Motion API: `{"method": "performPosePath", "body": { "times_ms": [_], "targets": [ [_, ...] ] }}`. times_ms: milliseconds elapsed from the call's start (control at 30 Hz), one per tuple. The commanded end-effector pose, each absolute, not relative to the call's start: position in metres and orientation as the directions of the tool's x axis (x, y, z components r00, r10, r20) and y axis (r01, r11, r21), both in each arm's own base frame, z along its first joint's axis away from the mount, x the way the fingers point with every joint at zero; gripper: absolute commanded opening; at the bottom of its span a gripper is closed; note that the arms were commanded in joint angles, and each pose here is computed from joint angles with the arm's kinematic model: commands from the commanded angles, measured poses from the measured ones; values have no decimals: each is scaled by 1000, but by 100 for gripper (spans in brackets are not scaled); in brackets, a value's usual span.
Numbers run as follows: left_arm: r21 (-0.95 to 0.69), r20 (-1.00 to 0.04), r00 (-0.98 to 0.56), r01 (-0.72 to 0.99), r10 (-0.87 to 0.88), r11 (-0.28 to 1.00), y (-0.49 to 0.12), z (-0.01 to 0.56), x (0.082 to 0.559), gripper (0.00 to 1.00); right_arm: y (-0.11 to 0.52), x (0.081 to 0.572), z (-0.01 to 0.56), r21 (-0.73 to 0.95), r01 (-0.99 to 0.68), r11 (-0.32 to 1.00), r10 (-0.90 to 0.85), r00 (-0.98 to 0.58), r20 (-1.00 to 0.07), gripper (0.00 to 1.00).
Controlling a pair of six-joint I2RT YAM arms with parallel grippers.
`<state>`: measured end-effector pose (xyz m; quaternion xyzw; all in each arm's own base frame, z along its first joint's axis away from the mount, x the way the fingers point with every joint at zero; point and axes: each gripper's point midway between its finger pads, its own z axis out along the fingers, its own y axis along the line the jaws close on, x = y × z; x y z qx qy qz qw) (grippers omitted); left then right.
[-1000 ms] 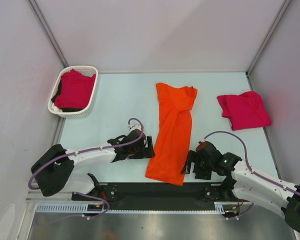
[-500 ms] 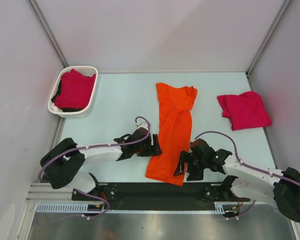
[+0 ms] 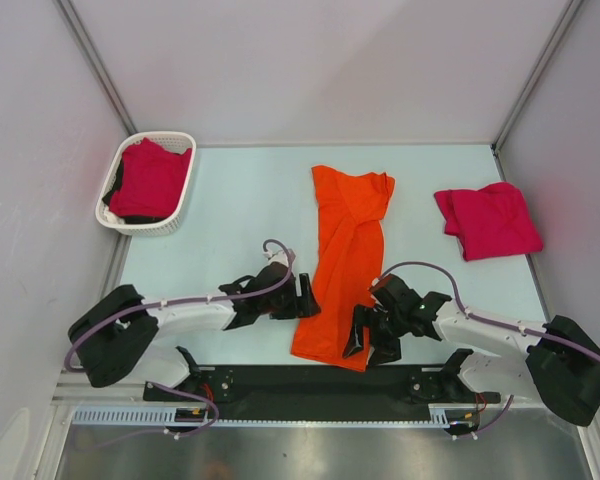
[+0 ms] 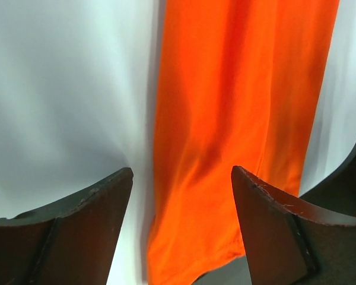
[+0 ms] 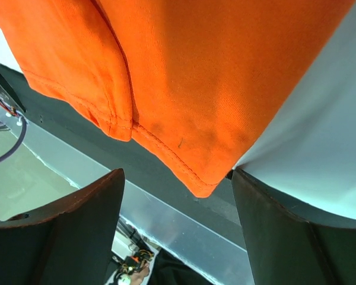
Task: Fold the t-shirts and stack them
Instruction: Grab the bottom of the folded rectangular tshirt with both arms
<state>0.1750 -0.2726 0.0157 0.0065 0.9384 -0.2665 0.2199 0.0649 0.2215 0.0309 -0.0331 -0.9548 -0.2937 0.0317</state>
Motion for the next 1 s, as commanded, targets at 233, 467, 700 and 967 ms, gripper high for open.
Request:
{"method": "performPosePath", "body": {
  "times_ms": [233,467,700,967],
  "targets": [
    [-64,-5,-1000,16,16,998,-126,-43,38,78,188,55,2,422,56,905,31,-997,66,79],
    [-59,18,-1000,23,24,998,-134,-56,32,77,187,58,-2,417,41,908,17,-998,60,79],
    [-27,87,-988,128,130,991,-152,-65,13,73,188,60,0,434,31,900,5,-998,61,63],
    [18,103,-986,134,132,991,-141,-67,5,2,196,63,3,475,19,880,-13,-998,64,2]
  ]
}}
